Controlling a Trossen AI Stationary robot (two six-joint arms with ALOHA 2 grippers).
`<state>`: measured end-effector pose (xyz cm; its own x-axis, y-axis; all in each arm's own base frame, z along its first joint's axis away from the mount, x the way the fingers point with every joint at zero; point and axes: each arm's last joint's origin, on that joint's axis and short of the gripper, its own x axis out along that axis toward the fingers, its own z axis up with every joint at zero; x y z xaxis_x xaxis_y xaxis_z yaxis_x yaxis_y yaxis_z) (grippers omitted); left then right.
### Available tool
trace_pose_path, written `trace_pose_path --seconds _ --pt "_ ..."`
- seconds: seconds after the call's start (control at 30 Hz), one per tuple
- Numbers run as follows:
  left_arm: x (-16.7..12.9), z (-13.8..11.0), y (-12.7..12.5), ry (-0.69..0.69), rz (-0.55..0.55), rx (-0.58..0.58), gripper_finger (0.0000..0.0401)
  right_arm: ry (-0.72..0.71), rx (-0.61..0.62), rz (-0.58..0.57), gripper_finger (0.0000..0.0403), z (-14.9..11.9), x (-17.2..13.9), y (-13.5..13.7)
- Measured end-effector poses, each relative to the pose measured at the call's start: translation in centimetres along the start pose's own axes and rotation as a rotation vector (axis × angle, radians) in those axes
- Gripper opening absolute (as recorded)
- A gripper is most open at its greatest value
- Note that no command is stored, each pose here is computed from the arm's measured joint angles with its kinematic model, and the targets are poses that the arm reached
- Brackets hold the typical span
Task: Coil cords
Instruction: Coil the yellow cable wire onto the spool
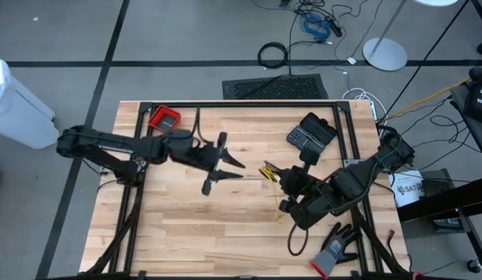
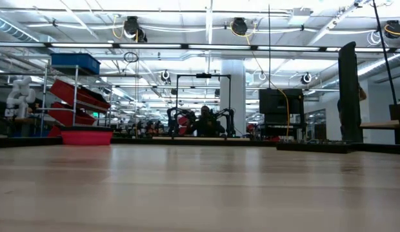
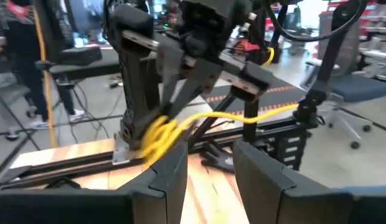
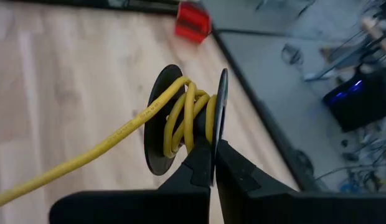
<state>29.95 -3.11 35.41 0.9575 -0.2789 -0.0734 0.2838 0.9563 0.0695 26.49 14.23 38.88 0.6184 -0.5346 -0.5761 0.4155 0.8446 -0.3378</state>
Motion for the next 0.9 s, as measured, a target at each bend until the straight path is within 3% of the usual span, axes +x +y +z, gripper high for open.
trace_pose_path --seconds 0.13,0.27,0.37,0.57,0.9 --pt "0.7 -0.1 -2.6 0.018 0.087 -0.017 0.0135 -0.077 -0.028 -0.053 0.0000 0.9 0.6 0.1" --pt "1.5 -0.7 -4.8 0.043 0.277 -0.075 0.0135 -0.142 -0.077 -0.136 0.0000 1.6 1.3 0.6" --pt "2.3 -0.9 -6.3 0.011 0.410 -0.073 0.0135 -0.172 -0.122 -0.205 0.0000 1.9 2.1 1.1" --pt "3.7 -1.5 -7.8 -0.061 0.572 -0.081 0.0135 -0.195 -0.142 -0.285 0.0000 2.5 3.1 1.1" --pt "5.3 -2.0 -8.1 -0.153 0.649 -0.067 0.0135 -0.223 -0.135 -0.329 0.0000 2.9 3.1 1.0"
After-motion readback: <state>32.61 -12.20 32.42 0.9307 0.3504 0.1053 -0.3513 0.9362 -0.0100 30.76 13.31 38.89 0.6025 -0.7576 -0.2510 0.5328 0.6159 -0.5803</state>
